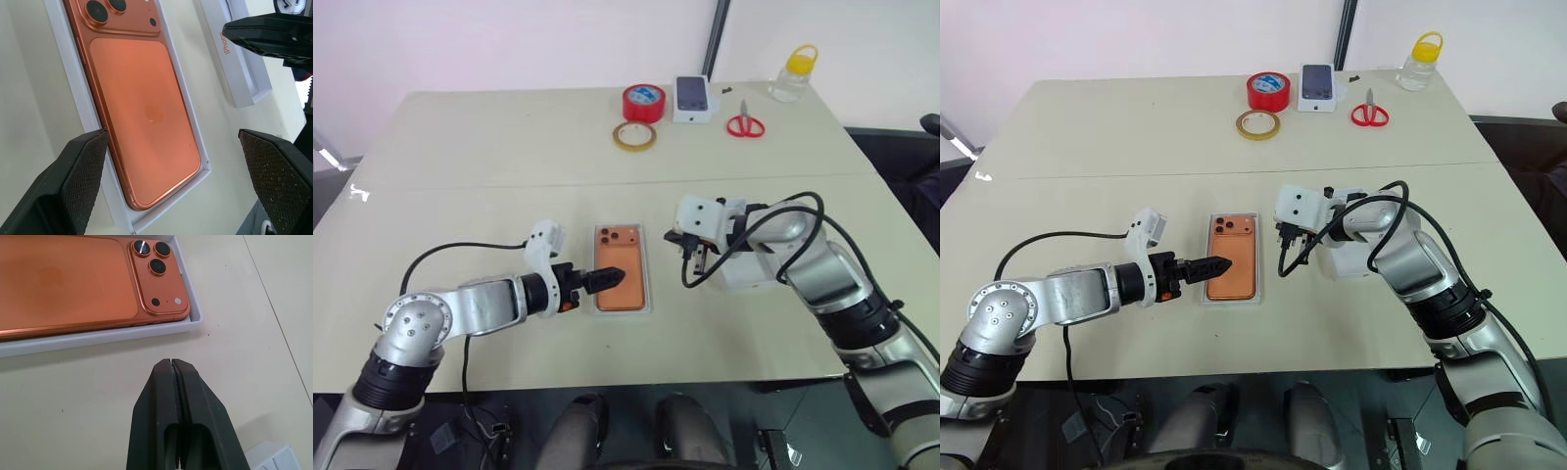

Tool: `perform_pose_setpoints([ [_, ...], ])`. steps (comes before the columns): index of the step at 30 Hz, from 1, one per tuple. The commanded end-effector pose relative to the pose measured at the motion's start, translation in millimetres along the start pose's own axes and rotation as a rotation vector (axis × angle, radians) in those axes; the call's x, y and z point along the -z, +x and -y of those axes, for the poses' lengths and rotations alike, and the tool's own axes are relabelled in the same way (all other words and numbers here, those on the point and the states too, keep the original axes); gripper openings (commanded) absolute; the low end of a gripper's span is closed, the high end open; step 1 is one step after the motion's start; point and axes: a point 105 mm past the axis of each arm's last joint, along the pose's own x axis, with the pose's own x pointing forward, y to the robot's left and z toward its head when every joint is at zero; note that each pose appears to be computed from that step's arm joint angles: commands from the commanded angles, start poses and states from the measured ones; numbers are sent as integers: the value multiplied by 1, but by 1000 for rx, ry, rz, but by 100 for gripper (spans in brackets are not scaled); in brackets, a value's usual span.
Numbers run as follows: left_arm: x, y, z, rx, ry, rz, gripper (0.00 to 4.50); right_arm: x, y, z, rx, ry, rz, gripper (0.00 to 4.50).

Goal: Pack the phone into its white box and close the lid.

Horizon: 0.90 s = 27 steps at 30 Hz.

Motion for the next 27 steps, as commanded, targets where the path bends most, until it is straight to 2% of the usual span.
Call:
perform_pose_setpoints([
  [1,-8,-6,6,23,23,47,446,-9,-2,1,11,-33,28,0],
  [5,-32,-22,-5,-32,98,178,446,-7,-3,3,24,-22,24,0],
  [8,-45,-35,-28,-144,195,234,446,-5,-1,1,16,-9,26,0],
  [9,-47,-39,-35,-173,218,238,423,-5,0,-1,4,-1,29,0],
  [11,-48,-44,-45,-232,321,215,367,-6,2,-4,-9,16,32,0],
  [18,-35,-36,-60,-263,550,77,5,1,12,-14,-32,48,-29,0],
  [23,-24,-19,-62,-222,663,-37,1,3,16,-27,-67,35,-73,0],
  [27,-16,-2,-49,-126,756,-109,1,-4,20,-42,-116,18,-70,0],
])
